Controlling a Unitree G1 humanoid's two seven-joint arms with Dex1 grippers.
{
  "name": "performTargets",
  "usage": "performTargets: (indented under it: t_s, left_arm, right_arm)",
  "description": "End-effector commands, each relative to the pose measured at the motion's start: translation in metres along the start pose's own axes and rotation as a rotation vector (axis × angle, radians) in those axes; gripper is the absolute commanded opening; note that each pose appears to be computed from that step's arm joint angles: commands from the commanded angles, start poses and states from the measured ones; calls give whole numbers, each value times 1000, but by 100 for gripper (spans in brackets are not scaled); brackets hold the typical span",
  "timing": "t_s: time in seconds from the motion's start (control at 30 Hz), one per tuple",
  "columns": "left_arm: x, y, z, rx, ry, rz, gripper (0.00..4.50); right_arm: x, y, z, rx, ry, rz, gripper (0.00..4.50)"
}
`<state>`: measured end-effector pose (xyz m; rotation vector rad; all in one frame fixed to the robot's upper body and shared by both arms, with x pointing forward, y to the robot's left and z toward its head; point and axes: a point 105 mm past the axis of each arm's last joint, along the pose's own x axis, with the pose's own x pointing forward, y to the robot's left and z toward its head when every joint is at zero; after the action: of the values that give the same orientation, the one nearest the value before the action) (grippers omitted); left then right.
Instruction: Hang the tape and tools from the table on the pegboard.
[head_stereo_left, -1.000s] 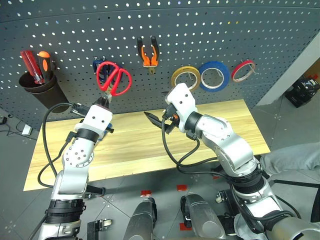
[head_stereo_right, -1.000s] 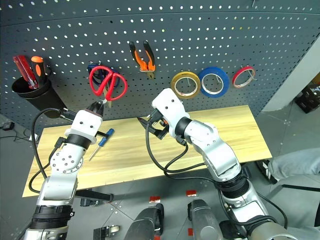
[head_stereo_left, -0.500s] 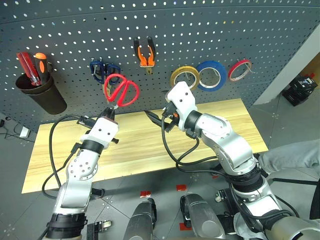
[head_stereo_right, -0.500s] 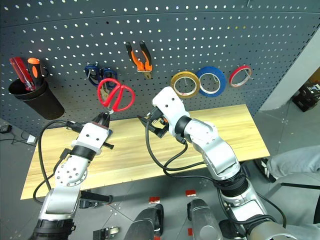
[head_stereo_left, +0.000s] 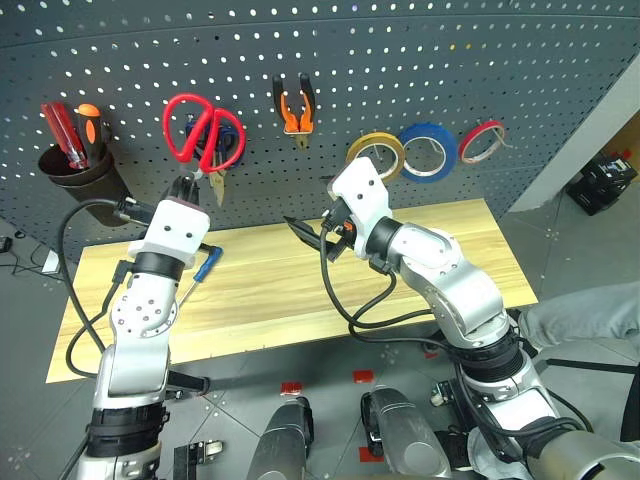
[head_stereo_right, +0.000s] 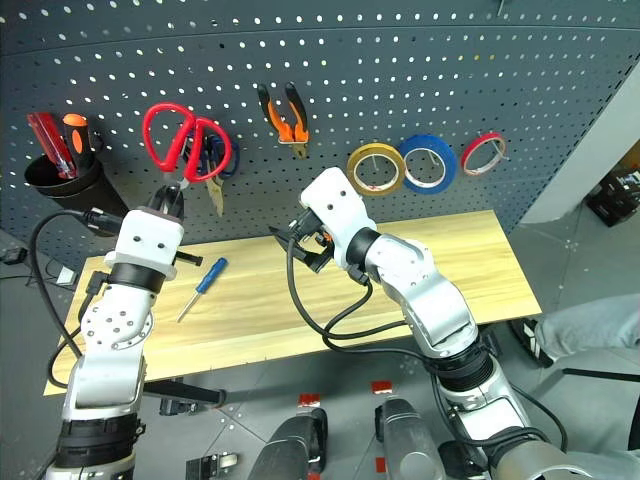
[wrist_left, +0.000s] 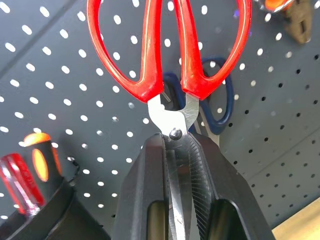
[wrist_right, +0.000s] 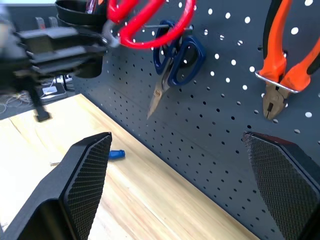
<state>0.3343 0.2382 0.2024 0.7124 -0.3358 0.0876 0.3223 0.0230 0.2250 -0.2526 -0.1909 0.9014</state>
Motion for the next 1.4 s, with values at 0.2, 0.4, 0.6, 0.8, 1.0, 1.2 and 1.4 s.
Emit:
performTargets:
  t_s: [0.2,0.4,0.6,0.8,1.0,1.2,1.4]
  left_arm:
    - [10,-3,-7,-4,15,2,28]
    - [6,-18,-24,-44,89,-64,28]
    - [6,-18,-35,-57,138,-77,256]
    - [-15,-21,-68,-133,297,-131,442]
    - [-43,-10,-130,-312,611,-240,442]
    - [-28,-1,-154,-449,716,-272,442]
    - [-14,-11,-167,-528,773,-315,442]
  right_arm:
    - [1,2,25,-22,-85,14,450]
    - [2,5,27,-18,-96,21,450]
    - [3,13,34,-9,-126,52,450]
    - [4,21,32,-3,-107,68,450]
    - [1,35,19,41,-11,93,450]
    - [0,52,19,73,49,143,450]
    - [-3,62,21,94,81,177,450]
